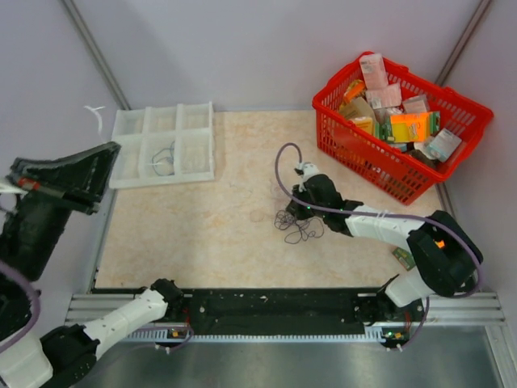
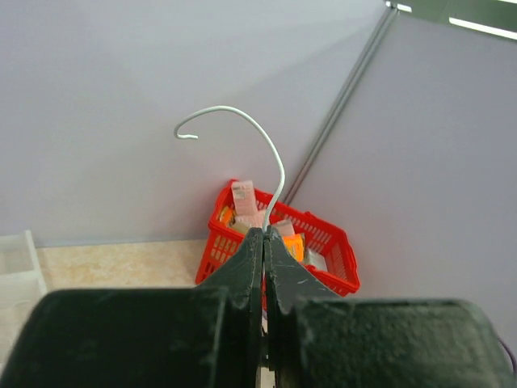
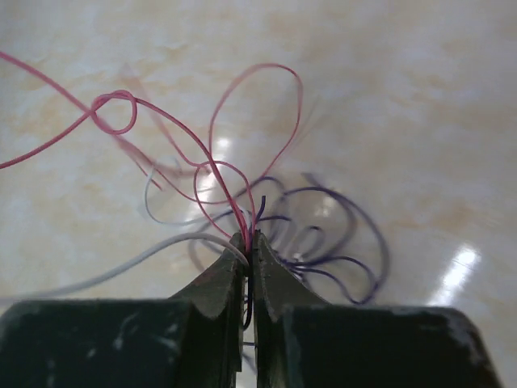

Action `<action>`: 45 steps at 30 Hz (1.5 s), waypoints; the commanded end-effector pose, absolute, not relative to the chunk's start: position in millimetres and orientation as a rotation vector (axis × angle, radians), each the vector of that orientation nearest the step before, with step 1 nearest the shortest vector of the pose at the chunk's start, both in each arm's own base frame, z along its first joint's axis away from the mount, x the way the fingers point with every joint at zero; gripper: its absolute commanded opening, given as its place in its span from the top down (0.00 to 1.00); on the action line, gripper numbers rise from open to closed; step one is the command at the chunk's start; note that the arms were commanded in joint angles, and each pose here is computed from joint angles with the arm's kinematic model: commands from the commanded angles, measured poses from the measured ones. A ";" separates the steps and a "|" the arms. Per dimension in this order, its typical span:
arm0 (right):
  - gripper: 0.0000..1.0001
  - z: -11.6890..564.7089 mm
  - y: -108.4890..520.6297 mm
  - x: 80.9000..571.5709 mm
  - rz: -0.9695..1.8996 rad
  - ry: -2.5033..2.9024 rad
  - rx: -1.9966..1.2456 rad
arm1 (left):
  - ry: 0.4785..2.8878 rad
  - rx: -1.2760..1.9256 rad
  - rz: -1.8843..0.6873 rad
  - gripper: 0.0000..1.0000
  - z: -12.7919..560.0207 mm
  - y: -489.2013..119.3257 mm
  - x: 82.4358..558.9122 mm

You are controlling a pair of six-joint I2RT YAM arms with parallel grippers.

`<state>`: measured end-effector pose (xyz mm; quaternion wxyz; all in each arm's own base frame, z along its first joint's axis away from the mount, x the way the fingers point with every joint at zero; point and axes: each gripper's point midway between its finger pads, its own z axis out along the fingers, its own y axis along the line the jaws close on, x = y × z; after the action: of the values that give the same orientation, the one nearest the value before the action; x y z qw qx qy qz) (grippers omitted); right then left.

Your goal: Untangle the cables

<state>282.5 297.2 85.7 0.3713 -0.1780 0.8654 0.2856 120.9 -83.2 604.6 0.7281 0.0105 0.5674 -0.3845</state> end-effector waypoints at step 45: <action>0.40 52.3 120.9 325.6 0.181 2.250 0.288 | 1.192 -0.293 -0.354 1.00 605.4 63.2 79.3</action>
<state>318.7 128.0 48.4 0.4056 0.1010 0.9049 0.0805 53.9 81.7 619.6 0.8188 -0.1594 0.5162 -0.1943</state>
